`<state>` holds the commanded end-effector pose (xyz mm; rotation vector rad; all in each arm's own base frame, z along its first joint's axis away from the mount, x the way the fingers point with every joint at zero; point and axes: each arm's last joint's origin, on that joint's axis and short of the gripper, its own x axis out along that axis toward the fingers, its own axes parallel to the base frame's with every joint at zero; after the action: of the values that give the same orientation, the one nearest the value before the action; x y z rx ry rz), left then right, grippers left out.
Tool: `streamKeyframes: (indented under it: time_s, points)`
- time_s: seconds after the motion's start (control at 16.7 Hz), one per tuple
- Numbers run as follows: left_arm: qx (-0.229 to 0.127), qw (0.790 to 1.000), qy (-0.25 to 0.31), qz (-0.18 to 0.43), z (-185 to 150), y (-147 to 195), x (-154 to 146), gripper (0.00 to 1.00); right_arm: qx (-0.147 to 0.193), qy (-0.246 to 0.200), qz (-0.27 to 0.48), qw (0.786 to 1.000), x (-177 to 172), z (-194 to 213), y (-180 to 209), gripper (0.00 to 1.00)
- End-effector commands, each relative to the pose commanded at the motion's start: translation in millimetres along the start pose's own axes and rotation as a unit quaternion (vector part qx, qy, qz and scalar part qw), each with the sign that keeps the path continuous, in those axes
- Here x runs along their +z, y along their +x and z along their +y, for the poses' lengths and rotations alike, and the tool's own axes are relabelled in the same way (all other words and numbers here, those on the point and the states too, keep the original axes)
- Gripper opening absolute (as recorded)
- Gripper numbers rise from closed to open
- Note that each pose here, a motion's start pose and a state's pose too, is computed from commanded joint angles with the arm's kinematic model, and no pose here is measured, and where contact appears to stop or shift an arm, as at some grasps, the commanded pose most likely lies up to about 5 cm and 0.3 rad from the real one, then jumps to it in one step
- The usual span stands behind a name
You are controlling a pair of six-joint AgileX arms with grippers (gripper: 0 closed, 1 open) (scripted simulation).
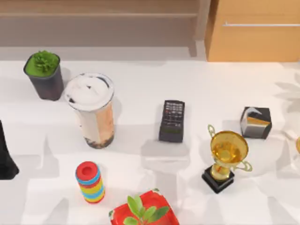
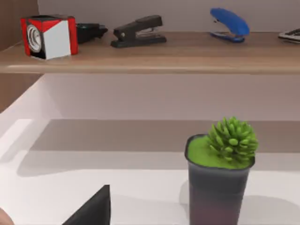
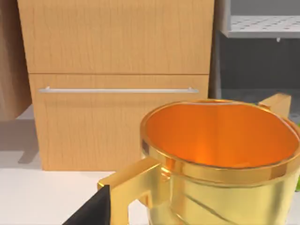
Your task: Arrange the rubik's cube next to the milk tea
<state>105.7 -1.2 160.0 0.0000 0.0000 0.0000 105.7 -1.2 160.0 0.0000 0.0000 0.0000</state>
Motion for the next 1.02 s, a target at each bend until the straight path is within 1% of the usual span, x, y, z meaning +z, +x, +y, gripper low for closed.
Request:
streamKeyframes:
  time_s: [0.18,0.3,0.42,0.6,0.66,0.78,0.9,1.02]
  points:
    - [-0.001,1.000,0.000,-0.002,-0.3,0.0,3.1,1.00,0.000,0.000,0.000,1.000,0.0,0.0,0.0,1.00]
    - [-0.003,1.000,0.000,-0.012,-1.8,0.1,18.6,1.00,0.000,0.000,0.000,1.000,0.0,0.0,0.0,1.00]
    - [-0.005,1.000,-0.001,-0.023,-4.1,2.1,45.3,1.00,0.000,0.000,0.000,1.000,0.0,0.0,0.0,1.00]
    - [-0.004,0.999,-0.005,-0.035,-9.5,15.3,101.9,1.00,0.000,0.000,0.000,1.000,0.0,0.0,0.0,1.00]
    - [-0.004,0.999,-0.006,-0.035,-12.4,24.8,122.3,1.00,0.000,0.000,0.000,1.000,0.0,0.0,0.0,1.00]
    - [-0.002,1.000,-0.007,-0.021,-21.6,54.6,156.7,1.00,0.000,0.000,0.000,1.000,0.0,0.0,0.0,1.00]
    - [-0.002,1.000,-0.004,-0.002,-35.7,91.9,180.2,1.00,0.000,0.000,0.000,1.000,0.0,0.0,0.0,1.00]
    - [-0.003,1.000,-0.003,0.003,-53.7,127.6,200.5,1.00,0.000,0.000,0.000,1.000,0.0,0.0,0.0,1.00]
